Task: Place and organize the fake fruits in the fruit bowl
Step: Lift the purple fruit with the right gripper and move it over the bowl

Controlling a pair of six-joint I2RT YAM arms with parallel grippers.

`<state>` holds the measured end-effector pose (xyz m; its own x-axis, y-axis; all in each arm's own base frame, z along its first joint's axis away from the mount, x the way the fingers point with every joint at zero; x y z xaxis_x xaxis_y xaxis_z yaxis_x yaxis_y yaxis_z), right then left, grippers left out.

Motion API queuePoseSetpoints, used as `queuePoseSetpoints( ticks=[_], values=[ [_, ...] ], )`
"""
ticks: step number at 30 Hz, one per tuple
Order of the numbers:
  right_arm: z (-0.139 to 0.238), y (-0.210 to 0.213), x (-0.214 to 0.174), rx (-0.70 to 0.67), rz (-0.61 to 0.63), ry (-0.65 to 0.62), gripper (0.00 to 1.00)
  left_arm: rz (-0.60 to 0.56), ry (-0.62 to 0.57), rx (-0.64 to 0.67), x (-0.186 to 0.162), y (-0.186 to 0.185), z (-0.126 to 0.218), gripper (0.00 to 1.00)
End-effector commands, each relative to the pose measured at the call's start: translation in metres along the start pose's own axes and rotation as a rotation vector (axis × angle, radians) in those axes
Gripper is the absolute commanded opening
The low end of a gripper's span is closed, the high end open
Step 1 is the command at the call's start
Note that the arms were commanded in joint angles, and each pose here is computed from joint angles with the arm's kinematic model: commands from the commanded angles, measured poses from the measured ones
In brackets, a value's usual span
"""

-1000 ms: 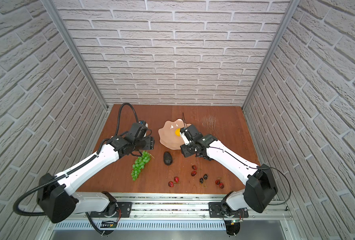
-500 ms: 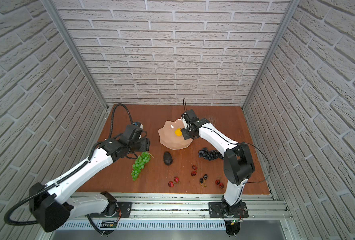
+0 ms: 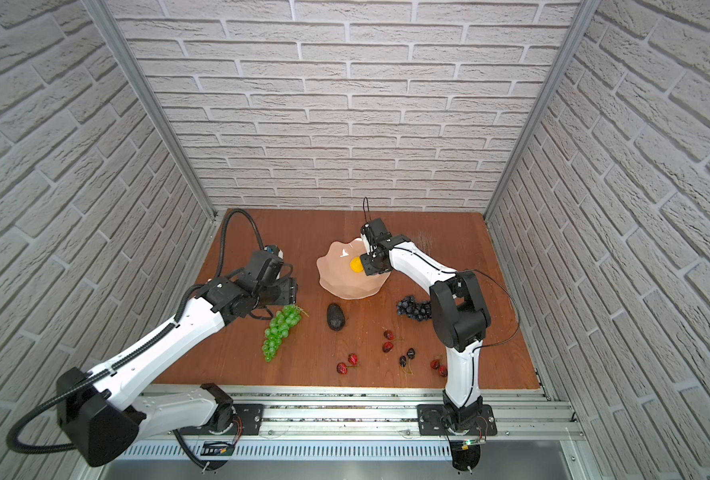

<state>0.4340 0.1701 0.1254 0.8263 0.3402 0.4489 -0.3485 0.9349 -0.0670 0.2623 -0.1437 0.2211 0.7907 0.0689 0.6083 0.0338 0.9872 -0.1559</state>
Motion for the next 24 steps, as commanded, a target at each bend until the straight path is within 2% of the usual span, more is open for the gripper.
queuePoseSetpoints(
  ticks=[1,13,20,24],
  values=[
    [-0.003,-0.001,0.015,0.001,-0.017,-0.048,0.5,0.019,-0.018,0.021,0.003,0.005,0.005,0.75],
    [-0.024,-0.002,0.015,0.003,-0.026,-0.017,0.52,0.02,-0.005,0.017,0.005,0.004,0.009,0.75],
    [-0.027,-0.002,0.017,0.007,-0.032,-0.025,0.56,0.02,0.014,0.007,0.003,0.002,0.008,0.76],
    [-0.029,-0.001,0.018,0.013,-0.035,-0.022,0.61,0.02,0.013,0.003,0.004,0.002,0.009,0.76]
  ],
)
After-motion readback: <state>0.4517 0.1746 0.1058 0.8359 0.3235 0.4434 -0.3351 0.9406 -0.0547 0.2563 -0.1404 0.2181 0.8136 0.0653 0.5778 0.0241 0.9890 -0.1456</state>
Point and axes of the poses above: each gripper's point midway between its finger pads, its own z axis back along the fingers, its own y axis along the line the jaws close on, x = y × z, the point moved 4 cm from there along z, back along the fingers, and after that the axes turned 4 degrees about z, right-handed, at the moved point
